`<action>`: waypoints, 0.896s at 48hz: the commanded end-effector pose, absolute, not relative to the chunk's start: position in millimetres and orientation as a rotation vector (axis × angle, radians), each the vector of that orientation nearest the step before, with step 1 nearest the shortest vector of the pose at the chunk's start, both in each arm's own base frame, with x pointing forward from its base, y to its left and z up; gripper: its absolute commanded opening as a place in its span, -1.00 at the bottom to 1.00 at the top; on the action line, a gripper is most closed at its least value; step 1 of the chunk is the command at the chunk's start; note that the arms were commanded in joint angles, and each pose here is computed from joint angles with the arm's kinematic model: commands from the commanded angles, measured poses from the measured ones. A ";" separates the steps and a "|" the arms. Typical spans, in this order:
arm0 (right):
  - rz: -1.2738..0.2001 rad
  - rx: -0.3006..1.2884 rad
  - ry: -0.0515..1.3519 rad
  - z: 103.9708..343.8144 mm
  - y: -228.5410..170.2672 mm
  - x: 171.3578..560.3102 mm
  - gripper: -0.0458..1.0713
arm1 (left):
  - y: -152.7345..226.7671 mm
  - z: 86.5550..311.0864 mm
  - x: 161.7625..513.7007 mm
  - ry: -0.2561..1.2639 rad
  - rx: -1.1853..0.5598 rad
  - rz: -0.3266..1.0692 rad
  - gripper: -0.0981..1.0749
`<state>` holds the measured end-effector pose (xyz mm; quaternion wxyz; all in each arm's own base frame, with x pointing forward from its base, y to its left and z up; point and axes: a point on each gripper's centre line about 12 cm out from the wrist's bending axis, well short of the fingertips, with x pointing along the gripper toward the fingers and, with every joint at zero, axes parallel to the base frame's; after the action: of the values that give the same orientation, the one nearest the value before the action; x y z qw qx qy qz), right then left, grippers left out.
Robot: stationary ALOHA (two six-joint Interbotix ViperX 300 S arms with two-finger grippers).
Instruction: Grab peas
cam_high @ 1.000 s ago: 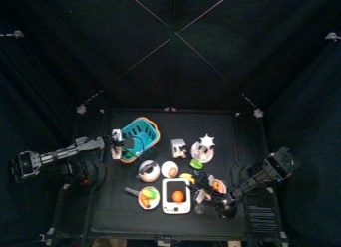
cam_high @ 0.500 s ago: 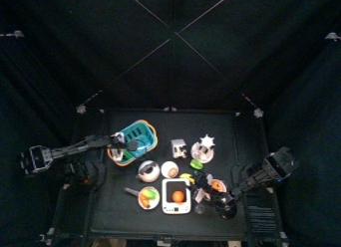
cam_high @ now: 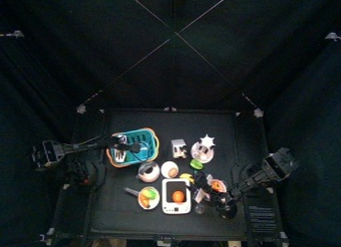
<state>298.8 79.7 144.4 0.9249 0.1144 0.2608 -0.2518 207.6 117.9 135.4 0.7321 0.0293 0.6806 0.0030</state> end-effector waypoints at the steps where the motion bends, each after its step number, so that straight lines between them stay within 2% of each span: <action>1: -0.514 0.254 0.515 151.8 80.6 302.3 0.66 | 120.2 138.4 210.9 1.498 0.063 0.008 0.92; 30: -0.515 0.252 0.515 151.5 80.2 301.9 0.66 | 123.4 112.2 214.7 1.568 0.047 -0.026 0.88; 43: -0.515 0.252 0.517 151.0 80.4 301.3 0.66 | 125.9 110.5 218.8 1.539 0.060 -0.011 0.58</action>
<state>298.8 79.7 144.3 0.9247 0.1149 0.2611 -0.2522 213.6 122.2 106.0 0.7114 0.0229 0.7024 -0.0103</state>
